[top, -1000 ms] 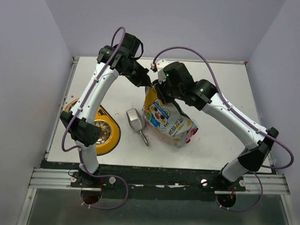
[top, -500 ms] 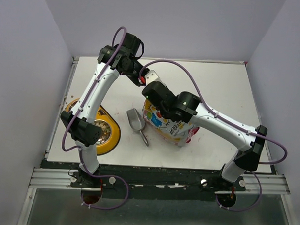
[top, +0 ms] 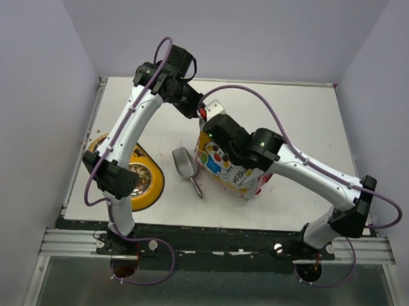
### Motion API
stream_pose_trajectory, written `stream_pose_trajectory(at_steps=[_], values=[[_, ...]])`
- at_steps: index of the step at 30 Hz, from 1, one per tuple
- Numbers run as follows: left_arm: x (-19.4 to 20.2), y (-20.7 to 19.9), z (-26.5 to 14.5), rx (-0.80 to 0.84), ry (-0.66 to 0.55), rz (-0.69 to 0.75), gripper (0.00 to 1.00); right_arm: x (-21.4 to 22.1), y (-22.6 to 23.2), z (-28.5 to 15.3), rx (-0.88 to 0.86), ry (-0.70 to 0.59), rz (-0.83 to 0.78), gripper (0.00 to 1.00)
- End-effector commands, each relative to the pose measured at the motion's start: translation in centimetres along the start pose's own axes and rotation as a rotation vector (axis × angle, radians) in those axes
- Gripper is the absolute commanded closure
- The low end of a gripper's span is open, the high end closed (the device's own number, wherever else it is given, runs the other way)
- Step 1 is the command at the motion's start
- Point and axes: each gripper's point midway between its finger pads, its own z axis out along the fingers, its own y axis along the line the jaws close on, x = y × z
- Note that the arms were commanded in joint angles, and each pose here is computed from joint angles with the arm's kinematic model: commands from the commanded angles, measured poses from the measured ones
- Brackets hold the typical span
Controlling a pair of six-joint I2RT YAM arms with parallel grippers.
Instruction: Serve the pet food
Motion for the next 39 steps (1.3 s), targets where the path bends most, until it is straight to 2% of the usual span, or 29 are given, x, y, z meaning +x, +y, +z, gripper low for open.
stream_pose_trajectory(at_steps=[1, 2, 5, 9, 13, 14, 16, 22, 23, 25, 31, 33, 34, 36, 39], values=[[0.6, 1.0, -1.8, -0.022, 0.003, -0.012, 1.00, 2.5, -2.4, -1.5, 0.050, 0.039, -0.032, 0.75], [0.6, 1.0, -1.9, -0.022, 0.003, -0.012, 1.00, 2.6, -2.6, -1.6, 0.056, 0.041, -0.037, 0.75], [0.6, 1.2, -1.8, -0.027, 0.003, -0.013, 1.00, 2.7, -2.9, -1.8, 0.061, 0.040, -0.046, 1.00], [0.6, 1.3, -1.9, -0.028, -0.002, -0.016, 1.00, 2.8, -2.4, -2.4, 0.004, 0.026, -0.034, 0.99], [0.5, 1.2, -1.9, -0.025, -0.003, -0.017, 1.00, 3.0, -3.4, -3.0, 0.042, 0.023, -0.002, 1.00], [0.5, 1.1, -1.9, -0.022, -0.002, -0.016, 1.00, 3.4, -3.5, -3.1, 0.047, 0.041, -0.002, 0.98], [0.5, 1.1, -1.7, -0.024, 0.000, -0.017, 1.00, 3.8, -3.8, -3.2, 0.059, 0.056, -0.013, 0.85], [0.6, 1.1, -1.7, -0.025, 0.002, -0.017, 1.00, 5.2, -4.6, -3.5, 0.089, 0.081, -0.039, 0.79], [0.5, 1.1, -1.6, -0.025, 0.002, -0.017, 1.00, 5.5, -4.6, -3.5, 0.088, 0.093, -0.049, 0.80], [0.5, 1.0, -1.6, -0.024, 0.002, -0.017, 1.00, 5.8, -4.6, -3.6, 0.081, 0.099, -0.056, 1.00], [0.5, 0.9, -1.6, -0.019, 0.004, -0.016, 1.00, 6.7, -3.6, -4.2, -0.004, 0.089, -0.040, 1.00], [0.3, 0.8, -1.7, -0.016, -0.001, -0.017, 1.00, 7.3, -4.1, -4.2, 0.028, 0.114, -0.034, 1.00], [0.2, 0.7, -1.6, -0.015, -0.003, -0.018, 1.00, 7.7, -4.3, -4.3, 0.036, 0.127, -0.041, 0.99], [0.1, 0.7, -1.6, -0.018, -0.005, -0.020, 1.00, 8.4, -4.8, -4.4, 0.063, 0.145, -0.052, 0.82], [0.1, 0.6, -1.5, -0.016, -0.004, -0.019, 1.00, 8.5, -5.4, -4.9, 0.066, 0.124, -0.046, 0.79]])
